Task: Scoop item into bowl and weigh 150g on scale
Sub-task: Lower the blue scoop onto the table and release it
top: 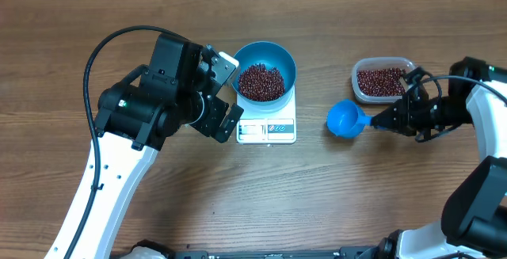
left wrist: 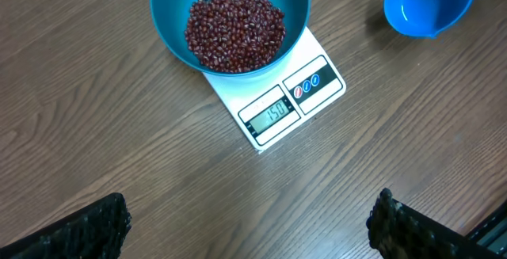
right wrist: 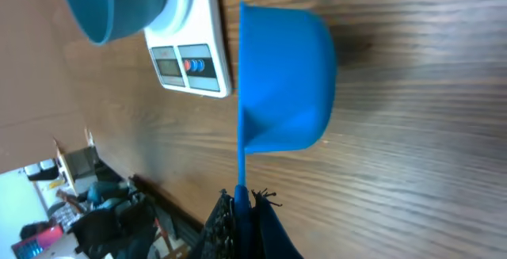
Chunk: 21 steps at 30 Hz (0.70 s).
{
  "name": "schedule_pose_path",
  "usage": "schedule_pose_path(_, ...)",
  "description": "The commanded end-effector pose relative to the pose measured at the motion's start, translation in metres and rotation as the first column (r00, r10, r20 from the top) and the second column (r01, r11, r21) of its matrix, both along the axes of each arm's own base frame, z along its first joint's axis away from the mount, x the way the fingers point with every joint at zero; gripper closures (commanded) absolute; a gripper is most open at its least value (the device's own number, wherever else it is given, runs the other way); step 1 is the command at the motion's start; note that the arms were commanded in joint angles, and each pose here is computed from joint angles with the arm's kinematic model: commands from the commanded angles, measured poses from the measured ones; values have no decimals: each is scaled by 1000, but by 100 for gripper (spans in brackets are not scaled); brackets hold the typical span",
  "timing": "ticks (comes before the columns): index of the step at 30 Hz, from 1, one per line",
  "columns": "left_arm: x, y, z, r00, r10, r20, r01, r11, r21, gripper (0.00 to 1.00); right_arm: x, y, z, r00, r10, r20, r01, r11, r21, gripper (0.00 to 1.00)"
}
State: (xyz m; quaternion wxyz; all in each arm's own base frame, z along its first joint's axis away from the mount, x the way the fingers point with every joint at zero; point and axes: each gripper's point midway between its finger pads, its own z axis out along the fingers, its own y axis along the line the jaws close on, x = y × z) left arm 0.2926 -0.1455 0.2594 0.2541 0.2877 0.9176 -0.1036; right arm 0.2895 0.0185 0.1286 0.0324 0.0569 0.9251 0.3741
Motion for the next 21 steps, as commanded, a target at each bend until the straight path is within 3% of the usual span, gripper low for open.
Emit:
schedule_pose_path(1, 0, -1, 1, 1000, -15, 1, 15, 1000, 0, 0, -4, 4, -11, 1000, -14, -1, 15, 1000, 22, 96)
schedule_pose_path(4, 0, -1, 0, 1000, -15, 1, 15, 1000, 0, 1, -7, 3, -23, 1000, -24, -12, 24, 1000, 5, 96)
schedule_pose_path(8, 0, -1, 0, 1000, -15, 1, 15, 1000, 0, 0, -9, -20, -50, 984, -141, -113, 122, 980, -159, 96)
schedule_pose_path(11, 0, -1, 1, 1000, -15, 1, 15, 1000, 0, 0, -11, -26, -56, 976, -169, -138, 140, 970, -201, 96)
schedule_pose_path(12, 0, -1, 1, 1000, -15, 1, 15, 1000, 0, 0, -12, -26, -56, 975, -172, -141, 142, 969, -200, 76)
schedule_pose_path(16, 0, -1, 1, 1000, -15, 1, 15, 1000, 0, 0, -14, -25, -55, 973, -174, -154, 142, 970, -198, 48)
schedule_pose_path(18, 0, -1, 0, 1000, -15, 1, 15, 1000, 0, 0, -14, -25, -55, 973, -174, -154, 142, 970, -198, 36)
schedule_pose_path(21, 0, -1, 1, 1000, -15, 1, 15, 1000, 0, 0, -15, -25, -55, 972, -174, -156, 141, 970, -198, 29)
